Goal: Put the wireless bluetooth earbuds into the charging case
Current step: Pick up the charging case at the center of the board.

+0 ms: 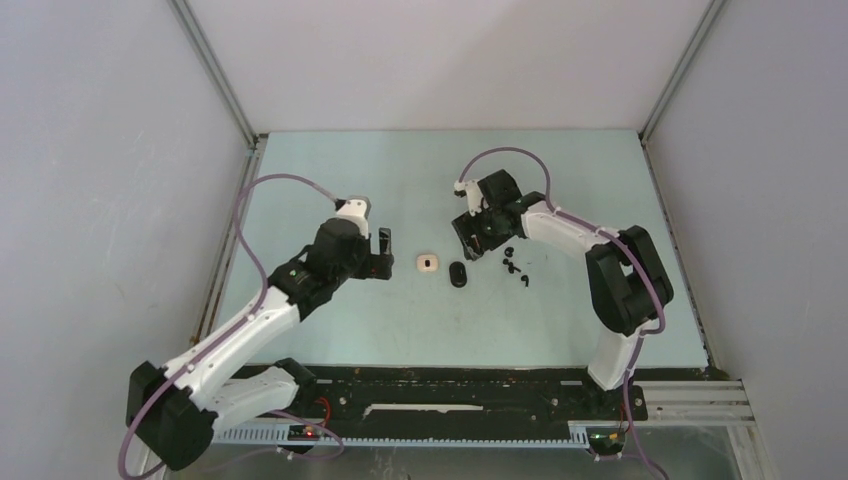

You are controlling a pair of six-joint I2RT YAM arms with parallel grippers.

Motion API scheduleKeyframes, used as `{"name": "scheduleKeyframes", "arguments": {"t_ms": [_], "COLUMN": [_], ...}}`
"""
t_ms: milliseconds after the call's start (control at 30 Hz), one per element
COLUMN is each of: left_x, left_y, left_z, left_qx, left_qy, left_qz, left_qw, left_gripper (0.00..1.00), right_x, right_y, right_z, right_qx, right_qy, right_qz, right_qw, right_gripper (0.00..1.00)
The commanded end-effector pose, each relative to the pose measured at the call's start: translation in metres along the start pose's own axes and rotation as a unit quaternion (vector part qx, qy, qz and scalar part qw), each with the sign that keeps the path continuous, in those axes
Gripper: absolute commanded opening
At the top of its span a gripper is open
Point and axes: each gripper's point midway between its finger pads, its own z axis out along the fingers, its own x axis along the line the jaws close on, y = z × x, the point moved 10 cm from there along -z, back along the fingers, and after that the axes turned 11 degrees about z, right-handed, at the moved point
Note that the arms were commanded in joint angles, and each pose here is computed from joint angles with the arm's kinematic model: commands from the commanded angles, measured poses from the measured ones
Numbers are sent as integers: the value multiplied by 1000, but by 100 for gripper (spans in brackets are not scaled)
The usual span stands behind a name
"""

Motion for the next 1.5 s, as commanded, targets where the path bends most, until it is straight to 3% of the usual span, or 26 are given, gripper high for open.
{"name": "scheduleKeyframes", "arguments": {"t_ms": [0, 100, 333, 600, 700, 967, 1167, 1233, 1333, 1467], "left_x": [4, 5, 17, 15, 17, 33, 21, 22, 25, 23], "left_y": [6, 6, 9, 2, 2, 18, 21, 24, 21, 18], "left_z": [9, 14, 8, 29, 31, 3, 2, -2, -5, 3], "left_qx": [75, 101, 73, 193, 201, 50, 35, -6, -55, -33], "left_qy": [54, 60, 106, 72, 74, 124, 4, 2, -1, -7], "left_qz": [4, 17, -4, -8, -5, -33, -23, -39, -56, -89], "left_qw": [996, 993, 992, 978, 977, 990, 999, 999, 997, 995], "left_gripper": [100, 100, 100, 100, 100, 100, 100, 100, 100, 100], "right_x": [0, 0, 0, -5, -6, -6, -5, -5, -7, -11], "right_y": [24, 26, 32, 29, 27, 20, 18, 16, 12, 10], "right_z": [2, 13, 33, 42, 43, 51, 49, 45, 41, 44], "right_qx": [-31, -22, -2, 12, 15, 34, 36, 33, 27, 35], "right_qy": [-37, -36, -42, -76, -81, -66, -68, -69, -78, -81], "right_qz": [14, 19, 22, 22, 23, 25, 10, 3, -11, -7], "right_qw": [999, 999, 999, 997, 996, 997, 997, 997, 997, 996], "right_gripper": [77, 76, 73, 70, 68, 54, 44, 44, 53, 54]}}
